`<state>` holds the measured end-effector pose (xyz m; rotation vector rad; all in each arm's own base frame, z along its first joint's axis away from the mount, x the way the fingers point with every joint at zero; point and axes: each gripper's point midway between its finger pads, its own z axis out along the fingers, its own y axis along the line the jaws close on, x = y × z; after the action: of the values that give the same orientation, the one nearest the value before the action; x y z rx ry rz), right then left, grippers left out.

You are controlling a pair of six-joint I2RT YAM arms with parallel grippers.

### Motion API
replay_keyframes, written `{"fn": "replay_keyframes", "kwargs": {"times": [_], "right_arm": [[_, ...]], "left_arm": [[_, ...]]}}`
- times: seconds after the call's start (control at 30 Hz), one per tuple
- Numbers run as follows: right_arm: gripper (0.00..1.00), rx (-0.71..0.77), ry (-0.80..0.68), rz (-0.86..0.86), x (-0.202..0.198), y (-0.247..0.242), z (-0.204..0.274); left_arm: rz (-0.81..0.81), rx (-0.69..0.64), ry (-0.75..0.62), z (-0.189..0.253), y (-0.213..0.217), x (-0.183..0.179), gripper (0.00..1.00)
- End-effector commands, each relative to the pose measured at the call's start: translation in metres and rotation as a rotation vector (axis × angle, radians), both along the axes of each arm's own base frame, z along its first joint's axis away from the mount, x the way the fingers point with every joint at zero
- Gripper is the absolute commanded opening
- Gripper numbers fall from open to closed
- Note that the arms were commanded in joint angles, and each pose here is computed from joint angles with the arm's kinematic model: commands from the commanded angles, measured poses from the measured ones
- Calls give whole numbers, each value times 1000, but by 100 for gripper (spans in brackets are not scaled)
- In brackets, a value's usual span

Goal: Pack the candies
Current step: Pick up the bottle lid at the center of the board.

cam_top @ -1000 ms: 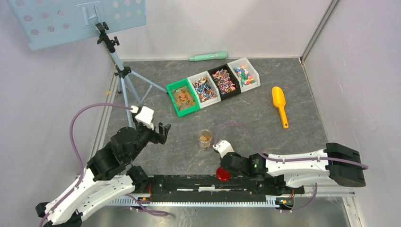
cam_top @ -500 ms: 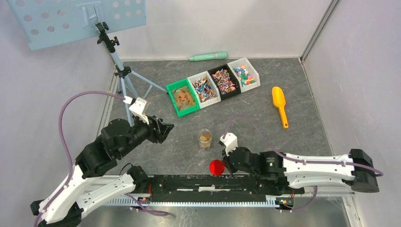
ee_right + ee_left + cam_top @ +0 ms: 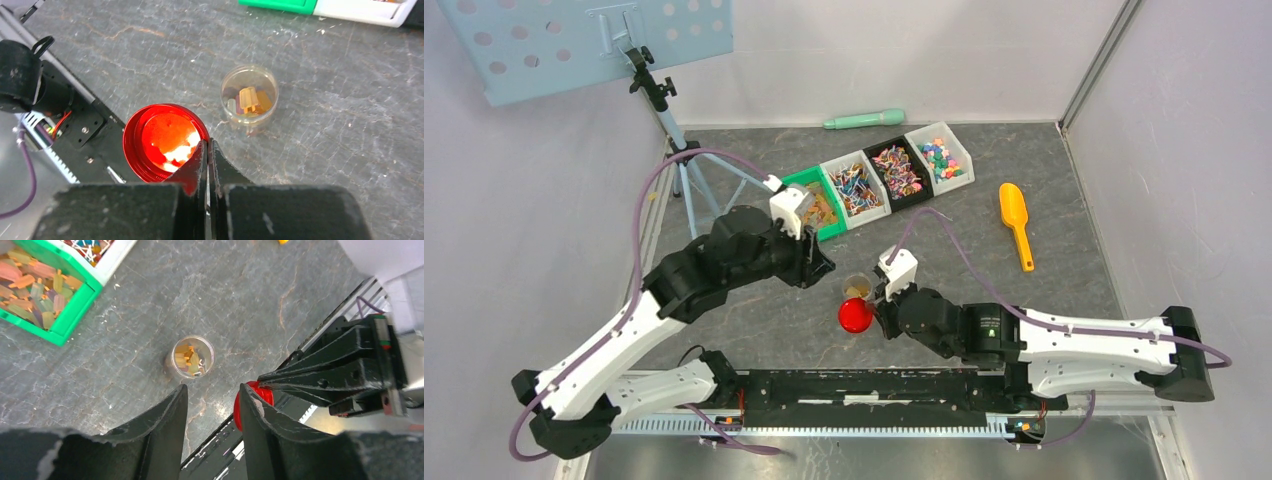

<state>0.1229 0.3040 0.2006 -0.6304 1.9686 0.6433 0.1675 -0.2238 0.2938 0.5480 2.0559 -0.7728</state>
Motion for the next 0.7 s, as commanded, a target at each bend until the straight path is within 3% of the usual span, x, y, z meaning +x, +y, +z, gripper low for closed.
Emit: {"fn": "replay_keyframes", "kwargs": {"times": [0.0, 0.67], "right_arm": [[0, 61, -103, -106, 23, 4, 36], [0, 123, -156, -205, 46, 9, 54]], "left_arm": [[-49, -2, 15, 0, -13, 0, 48], [-179, 92, 1, -42, -29, 3, 54]]}}
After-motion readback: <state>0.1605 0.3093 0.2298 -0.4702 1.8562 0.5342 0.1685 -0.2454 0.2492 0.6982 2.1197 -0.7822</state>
